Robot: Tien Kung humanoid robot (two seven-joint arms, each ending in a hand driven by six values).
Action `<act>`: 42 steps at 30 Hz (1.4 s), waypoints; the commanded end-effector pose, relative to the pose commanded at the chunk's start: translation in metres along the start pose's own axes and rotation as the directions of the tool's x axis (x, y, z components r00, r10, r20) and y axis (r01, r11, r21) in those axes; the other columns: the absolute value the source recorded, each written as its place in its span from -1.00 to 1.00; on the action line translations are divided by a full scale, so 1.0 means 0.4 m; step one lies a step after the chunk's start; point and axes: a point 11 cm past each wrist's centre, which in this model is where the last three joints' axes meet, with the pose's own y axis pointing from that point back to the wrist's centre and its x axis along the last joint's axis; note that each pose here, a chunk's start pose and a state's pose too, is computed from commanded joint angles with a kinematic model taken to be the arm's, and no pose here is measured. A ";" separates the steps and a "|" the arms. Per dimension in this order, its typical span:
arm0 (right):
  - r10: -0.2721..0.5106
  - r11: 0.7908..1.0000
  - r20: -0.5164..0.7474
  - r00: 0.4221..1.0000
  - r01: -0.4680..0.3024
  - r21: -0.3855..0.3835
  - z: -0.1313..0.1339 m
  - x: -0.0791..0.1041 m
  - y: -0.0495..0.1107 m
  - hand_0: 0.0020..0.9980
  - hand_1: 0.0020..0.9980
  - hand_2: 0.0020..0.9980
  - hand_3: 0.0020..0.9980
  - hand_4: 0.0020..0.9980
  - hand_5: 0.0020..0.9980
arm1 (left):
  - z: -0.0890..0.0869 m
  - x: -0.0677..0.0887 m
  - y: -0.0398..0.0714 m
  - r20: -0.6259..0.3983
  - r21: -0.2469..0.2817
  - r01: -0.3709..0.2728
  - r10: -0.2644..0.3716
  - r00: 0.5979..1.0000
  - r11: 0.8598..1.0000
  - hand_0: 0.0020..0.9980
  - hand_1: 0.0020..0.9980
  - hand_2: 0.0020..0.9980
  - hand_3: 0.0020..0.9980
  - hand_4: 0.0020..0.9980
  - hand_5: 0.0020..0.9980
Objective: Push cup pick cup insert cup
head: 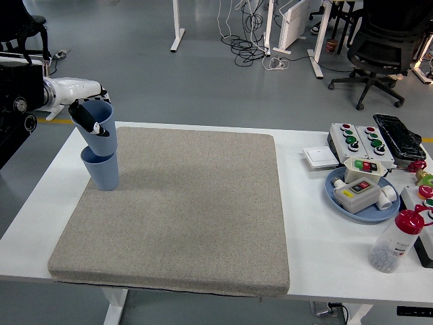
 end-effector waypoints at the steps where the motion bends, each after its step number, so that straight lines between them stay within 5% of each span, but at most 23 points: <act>1: 0.000 1.000 0.000 1.000 0.000 0.000 0.000 0.000 0.000 0.50 0.37 0.37 0.16 -0.81 -0.01 | 0.000 0.000 0.000 0.000 0.000 0.000 0.000 1.000 1.000 -0.13 0.19 0.34 0.26 0.28 -0.87; 31: 0.001 1.000 -0.004 1.000 -0.001 0.011 -0.015 0.001 0.001 0.50 0.37 0.36 0.15 -0.81 -0.01 | -0.055 -0.059 -0.050 -0.061 0.026 0.001 0.001 0.998 1.000 -0.17 0.21 0.36 0.25 0.27 -0.90; 32: 0.001 1.000 -0.004 1.000 -0.001 0.011 -0.015 0.001 0.001 0.50 0.37 0.36 0.15 -0.81 -0.01 | -0.053 -0.060 -0.052 -0.060 0.023 -0.003 0.005 0.998 1.000 -0.27 0.22 0.40 0.29 0.61 -0.52; 37: 0.001 1.000 -0.007 1.000 -0.001 0.012 -0.017 0.001 0.002 0.50 0.37 0.36 0.15 -0.81 -0.01 | -0.048 -0.063 -0.055 -0.059 0.020 -0.007 0.008 0.998 1.000 -0.27 0.22 0.40 0.29 0.61 -0.52; 38: 0.001 1.000 -0.007 1.000 -0.001 0.013 -0.017 0.001 0.002 0.50 0.37 0.36 0.15 -0.81 -0.01 | -0.048 -0.065 -0.056 -0.058 0.020 -0.006 0.007 0.998 1.000 -0.08 0.38 0.56 0.36 0.78 -0.28; 42: 0.001 1.000 -0.007 1.000 -0.001 0.013 -0.017 0.002 0.002 0.50 0.37 0.36 0.15 -0.81 -0.01 | -0.051 -0.069 -0.058 -0.057 0.025 -0.007 0.008 0.998 1.000 -0.08 0.38 0.56 0.36 0.78 -0.28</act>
